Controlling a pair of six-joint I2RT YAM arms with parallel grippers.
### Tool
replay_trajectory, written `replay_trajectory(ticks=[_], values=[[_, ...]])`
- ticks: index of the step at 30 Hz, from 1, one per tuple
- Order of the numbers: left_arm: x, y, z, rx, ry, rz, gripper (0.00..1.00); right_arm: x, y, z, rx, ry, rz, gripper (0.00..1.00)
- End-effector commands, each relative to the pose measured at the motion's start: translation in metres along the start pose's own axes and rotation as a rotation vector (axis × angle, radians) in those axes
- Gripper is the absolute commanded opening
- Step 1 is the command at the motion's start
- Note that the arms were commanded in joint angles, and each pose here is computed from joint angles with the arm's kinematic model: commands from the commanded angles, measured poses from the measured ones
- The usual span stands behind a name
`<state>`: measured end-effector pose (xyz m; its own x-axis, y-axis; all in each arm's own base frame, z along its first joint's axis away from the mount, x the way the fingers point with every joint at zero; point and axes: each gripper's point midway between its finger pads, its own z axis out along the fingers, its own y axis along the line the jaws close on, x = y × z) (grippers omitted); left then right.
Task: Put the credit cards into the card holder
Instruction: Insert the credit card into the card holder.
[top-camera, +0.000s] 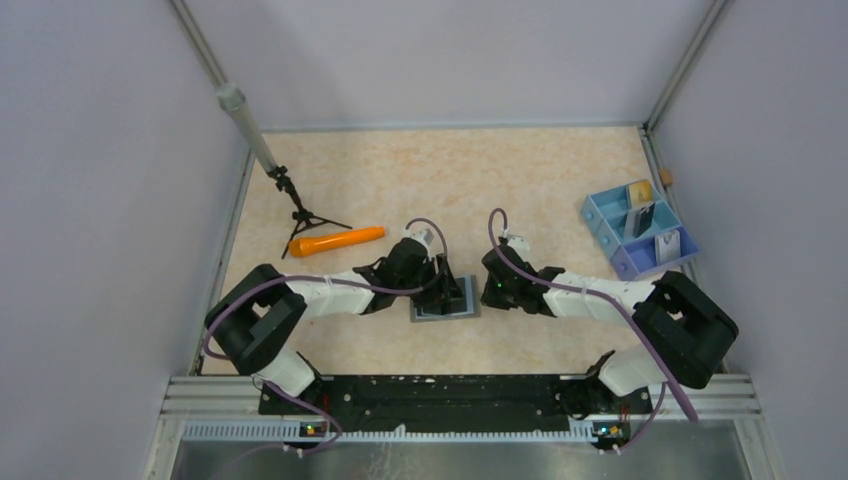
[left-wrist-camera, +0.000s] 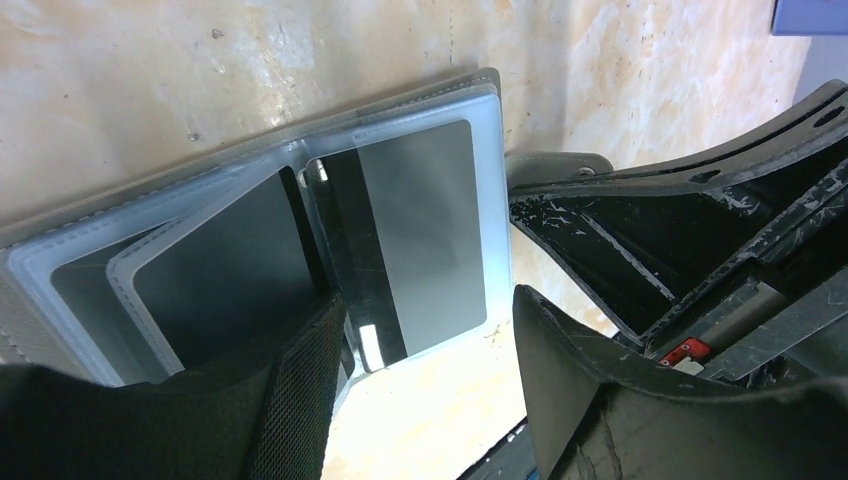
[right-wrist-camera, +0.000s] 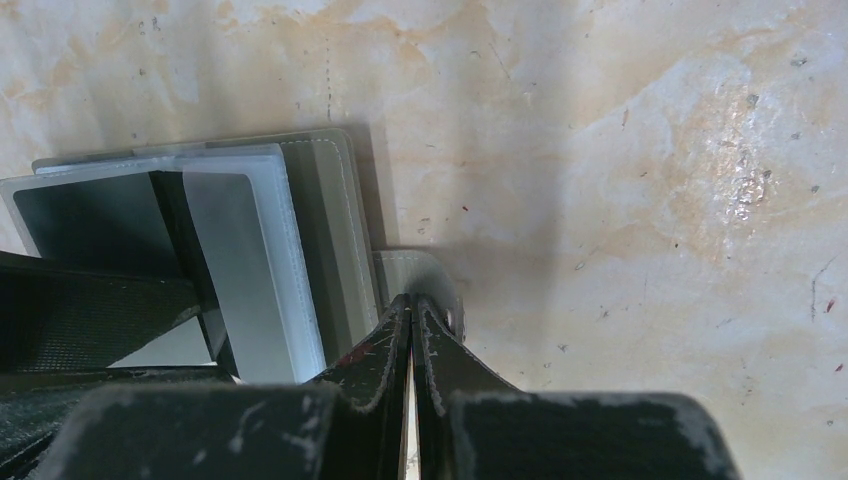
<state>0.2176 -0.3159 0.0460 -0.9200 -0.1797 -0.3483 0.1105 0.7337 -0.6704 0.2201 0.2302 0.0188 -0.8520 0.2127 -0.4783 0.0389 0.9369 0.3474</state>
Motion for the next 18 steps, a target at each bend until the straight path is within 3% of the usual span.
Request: replay_trajectory(ticks=[1,18], values=[[0.005,0.001,0.002,0.006,0.013,-0.012,0.64,0.007,-0.008,-0.002,0.017,0.017,-0.008,0.0],[-0.006,-0.029,0.007,0.118,-0.024,-0.014,0.63,0.007,-0.008,-0.005,0.006,0.007,0.009,0.0]])
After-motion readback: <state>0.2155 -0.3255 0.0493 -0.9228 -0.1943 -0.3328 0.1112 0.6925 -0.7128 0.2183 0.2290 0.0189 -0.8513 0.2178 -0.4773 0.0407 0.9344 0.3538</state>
